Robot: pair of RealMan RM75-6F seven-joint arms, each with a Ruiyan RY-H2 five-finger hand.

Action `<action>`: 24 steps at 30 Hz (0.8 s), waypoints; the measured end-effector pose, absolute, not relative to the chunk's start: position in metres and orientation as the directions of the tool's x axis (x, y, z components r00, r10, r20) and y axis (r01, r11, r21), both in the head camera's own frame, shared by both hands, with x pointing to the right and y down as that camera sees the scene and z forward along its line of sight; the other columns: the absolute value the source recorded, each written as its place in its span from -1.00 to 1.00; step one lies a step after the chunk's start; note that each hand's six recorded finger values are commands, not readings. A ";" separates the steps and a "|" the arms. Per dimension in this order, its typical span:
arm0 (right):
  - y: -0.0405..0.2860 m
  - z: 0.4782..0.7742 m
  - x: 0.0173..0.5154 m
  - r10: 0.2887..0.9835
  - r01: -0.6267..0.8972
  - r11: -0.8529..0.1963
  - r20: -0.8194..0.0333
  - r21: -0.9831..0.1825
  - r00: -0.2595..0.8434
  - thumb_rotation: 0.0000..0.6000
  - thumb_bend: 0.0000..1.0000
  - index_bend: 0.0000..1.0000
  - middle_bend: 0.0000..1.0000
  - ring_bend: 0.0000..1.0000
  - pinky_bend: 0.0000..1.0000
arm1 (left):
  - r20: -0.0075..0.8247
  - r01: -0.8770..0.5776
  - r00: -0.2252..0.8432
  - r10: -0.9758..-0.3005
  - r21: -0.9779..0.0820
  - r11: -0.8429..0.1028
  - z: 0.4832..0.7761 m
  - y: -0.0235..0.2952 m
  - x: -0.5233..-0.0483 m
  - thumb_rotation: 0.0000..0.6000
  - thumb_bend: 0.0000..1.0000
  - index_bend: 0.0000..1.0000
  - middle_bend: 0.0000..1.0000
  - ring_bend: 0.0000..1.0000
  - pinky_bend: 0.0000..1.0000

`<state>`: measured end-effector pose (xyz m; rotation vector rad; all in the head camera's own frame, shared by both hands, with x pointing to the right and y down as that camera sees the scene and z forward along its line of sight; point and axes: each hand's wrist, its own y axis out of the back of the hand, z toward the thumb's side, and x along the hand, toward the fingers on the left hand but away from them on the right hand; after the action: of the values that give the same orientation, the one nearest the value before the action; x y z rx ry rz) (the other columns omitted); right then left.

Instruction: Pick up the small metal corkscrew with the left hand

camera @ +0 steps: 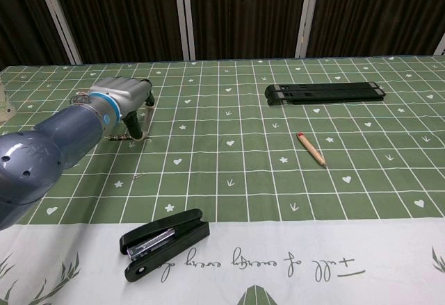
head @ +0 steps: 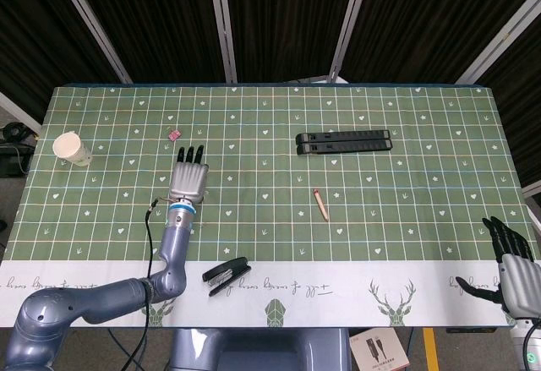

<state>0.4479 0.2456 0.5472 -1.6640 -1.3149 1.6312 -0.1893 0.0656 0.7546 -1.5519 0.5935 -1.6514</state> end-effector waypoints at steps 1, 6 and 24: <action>0.245 0.547 0.448 0.853 0.305 -0.435 -0.496 -0.847 -0.161 1.00 -0.83 -0.87 -1.00 -1.00 -0.92 | 0.612 0.227 0.044 -0.790 -0.776 -0.588 0.756 0.065 -0.189 1.00 -0.41 -0.04 -1.00 -1.00 -1.00; 0.245 0.547 0.448 0.854 0.308 -0.432 -0.494 -0.848 -0.161 1.00 -0.83 -0.87 -1.00 -1.00 -0.92 | 0.620 0.248 0.032 -0.784 -0.765 -0.594 0.762 0.067 -0.189 1.00 -0.41 -0.04 -1.00 -1.00 -1.00; 0.245 0.547 0.448 0.853 0.311 -0.431 -0.495 -0.847 -0.164 1.00 -0.83 -0.87 -1.00 -1.00 -0.92 | 0.632 0.264 0.026 -0.775 -0.752 -0.604 0.770 0.071 -0.187 1.00 -0.36 0.04 -1.00 -1.00 -1.00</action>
<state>0.4482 0.2453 0.5467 -1.6638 -1.3248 1.6286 -0.1873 0.0710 0.7703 -1.5256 0.5403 -1.6886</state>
